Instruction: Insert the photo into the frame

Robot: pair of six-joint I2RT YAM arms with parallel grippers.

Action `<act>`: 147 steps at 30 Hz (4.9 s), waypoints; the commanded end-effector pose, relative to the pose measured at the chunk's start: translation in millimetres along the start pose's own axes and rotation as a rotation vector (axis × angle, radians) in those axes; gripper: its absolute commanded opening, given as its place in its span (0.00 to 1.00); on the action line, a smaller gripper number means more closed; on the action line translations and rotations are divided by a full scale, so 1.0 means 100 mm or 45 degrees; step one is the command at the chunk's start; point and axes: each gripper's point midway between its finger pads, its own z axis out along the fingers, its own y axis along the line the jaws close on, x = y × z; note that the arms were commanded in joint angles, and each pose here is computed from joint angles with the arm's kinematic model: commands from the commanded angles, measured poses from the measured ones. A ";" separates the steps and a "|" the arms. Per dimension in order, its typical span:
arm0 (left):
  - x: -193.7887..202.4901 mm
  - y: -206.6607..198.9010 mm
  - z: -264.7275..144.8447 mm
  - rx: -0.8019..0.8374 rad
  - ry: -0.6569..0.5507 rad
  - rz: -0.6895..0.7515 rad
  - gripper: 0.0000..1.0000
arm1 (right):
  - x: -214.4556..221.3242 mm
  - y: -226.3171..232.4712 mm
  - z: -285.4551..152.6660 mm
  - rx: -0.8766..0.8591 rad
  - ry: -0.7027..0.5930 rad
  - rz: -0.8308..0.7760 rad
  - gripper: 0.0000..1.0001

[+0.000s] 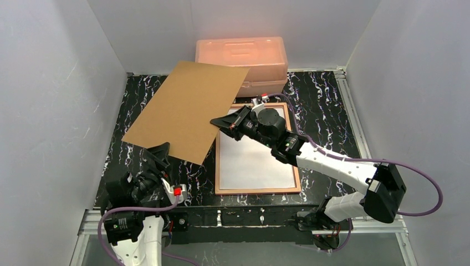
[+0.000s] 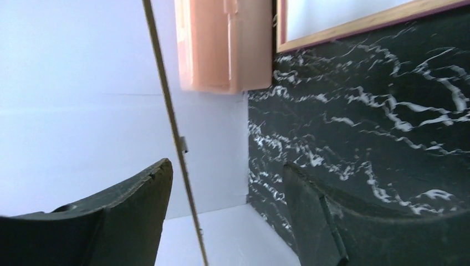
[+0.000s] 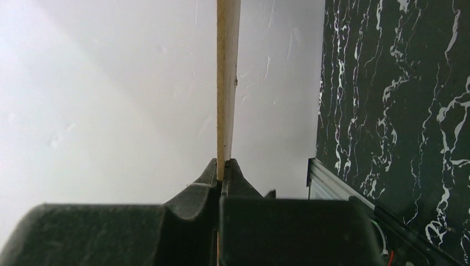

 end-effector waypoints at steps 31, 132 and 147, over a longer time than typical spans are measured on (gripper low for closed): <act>-0.17 0.64 -0.04 -0.169 -0.114 0.020 0.00 | -0.23 0.18 -1.12 -0.081 0.395 -1.880 0.99; 0.49 -0.73 0.46 0.536 0.309 -1.644 0.81 | -1.22 -1.08 -1.18 0.325 0.601 -0.606 0.01; 0.51 -0.91 0.64 0.661 0.335 -1.541 0.80 | -1.65 -1.88 -1.19 0.755 0.649 -0.644 0.01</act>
